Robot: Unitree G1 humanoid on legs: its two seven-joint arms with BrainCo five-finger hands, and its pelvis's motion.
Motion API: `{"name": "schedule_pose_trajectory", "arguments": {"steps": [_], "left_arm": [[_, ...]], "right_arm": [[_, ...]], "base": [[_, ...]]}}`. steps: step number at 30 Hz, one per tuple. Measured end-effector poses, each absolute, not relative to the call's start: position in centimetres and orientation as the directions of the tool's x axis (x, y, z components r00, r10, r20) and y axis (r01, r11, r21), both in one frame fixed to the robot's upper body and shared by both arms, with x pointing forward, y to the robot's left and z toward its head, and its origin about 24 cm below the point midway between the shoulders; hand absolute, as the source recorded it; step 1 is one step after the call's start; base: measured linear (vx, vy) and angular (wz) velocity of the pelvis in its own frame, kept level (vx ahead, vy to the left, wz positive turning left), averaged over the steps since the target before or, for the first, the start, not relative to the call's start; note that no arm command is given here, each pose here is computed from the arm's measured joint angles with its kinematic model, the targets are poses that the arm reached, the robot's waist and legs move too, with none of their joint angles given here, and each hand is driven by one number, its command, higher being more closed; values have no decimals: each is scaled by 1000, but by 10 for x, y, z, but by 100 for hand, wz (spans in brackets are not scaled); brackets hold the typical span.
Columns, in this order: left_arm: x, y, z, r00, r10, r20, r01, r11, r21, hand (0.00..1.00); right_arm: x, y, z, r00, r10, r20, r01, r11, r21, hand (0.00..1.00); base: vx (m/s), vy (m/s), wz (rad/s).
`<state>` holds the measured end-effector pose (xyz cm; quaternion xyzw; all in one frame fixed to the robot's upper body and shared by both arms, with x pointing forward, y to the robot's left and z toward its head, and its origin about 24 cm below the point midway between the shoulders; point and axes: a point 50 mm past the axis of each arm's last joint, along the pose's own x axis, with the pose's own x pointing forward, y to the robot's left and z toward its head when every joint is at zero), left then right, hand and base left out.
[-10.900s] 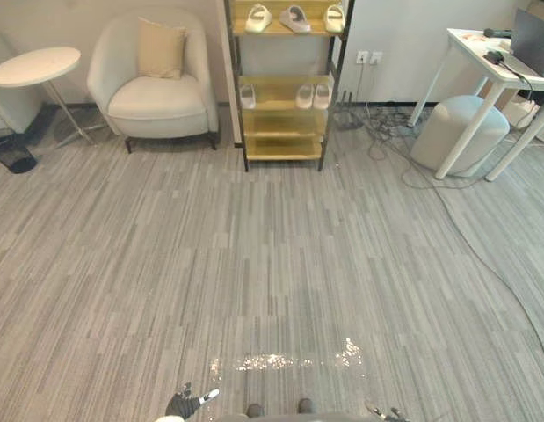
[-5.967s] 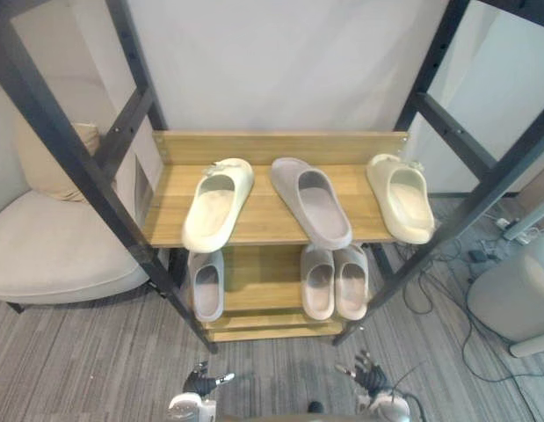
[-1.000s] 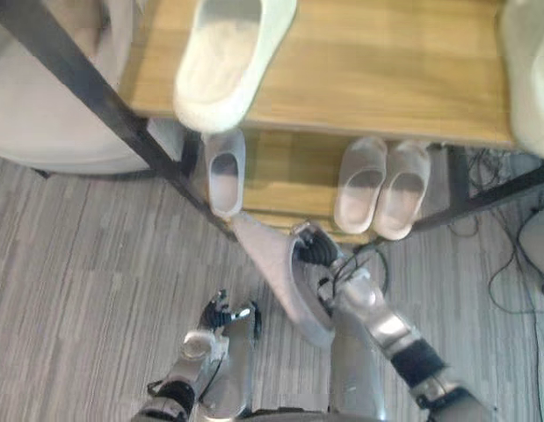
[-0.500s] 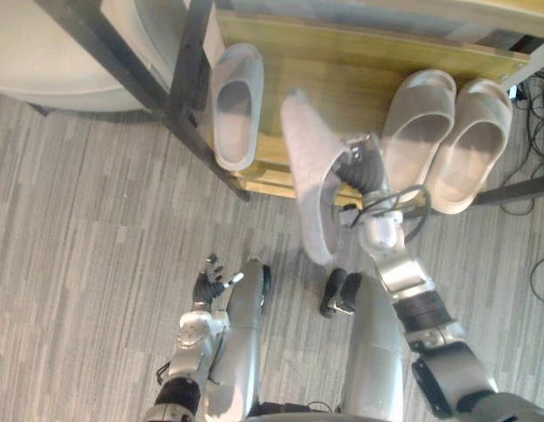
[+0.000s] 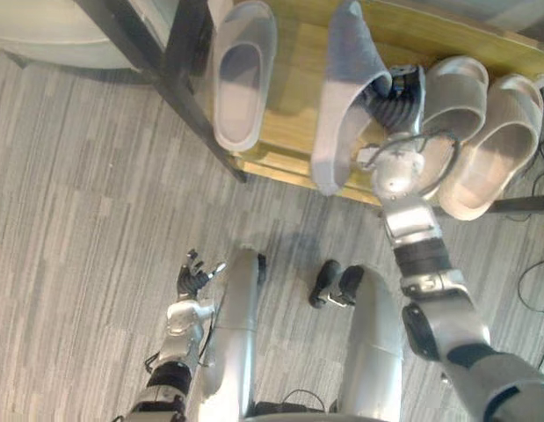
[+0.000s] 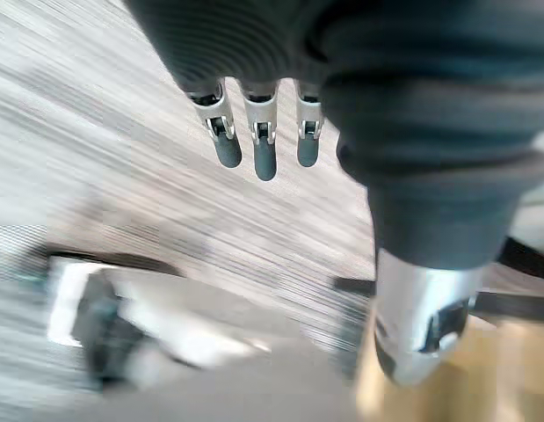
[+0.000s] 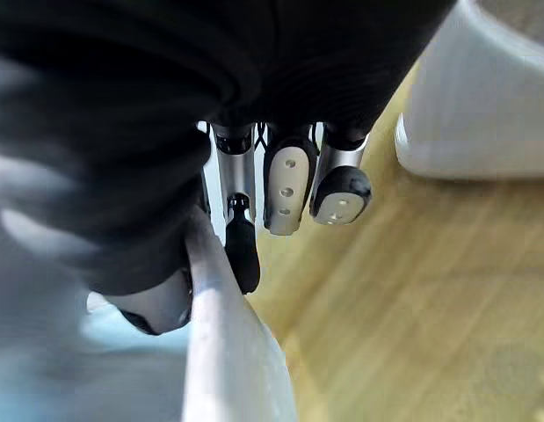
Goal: Organize the slippers on the shoe rack
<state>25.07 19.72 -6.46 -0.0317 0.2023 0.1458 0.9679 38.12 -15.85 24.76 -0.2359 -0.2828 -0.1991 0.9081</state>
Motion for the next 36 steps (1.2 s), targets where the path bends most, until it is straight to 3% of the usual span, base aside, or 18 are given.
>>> {"name": "schedule_pose_trajectory", "arguments": {"steps": [4, 5, 12, 36], "left_arm": [[249, 196, -67, 869, 268, -415, -292, 956, 4, 0], [249, 196, -67, 869, 268, -416, -293, 956, 4, 0], [247, 194, -71, 860, 264, -437, -302, 953, -17, 0], [238, 198, -82, 820, 298, -489, -350, 937, -15, 0]], "right_arm": [[390, -157, 251, 780, -230, 582, 493, 799, -344, 100], [393, -156, 252, 787, -231, 572, 490, 797, -353, 0], [406, -159, 244, 828, -261, 495, 484, 779, -399, 0], [404, -158, 261, 792, -320, 520, 512, 812, -281, 0]], "base": [[19, -40, 13], [-5, -35, 7], [3, -39, 15], [3, 3, 0]]}}
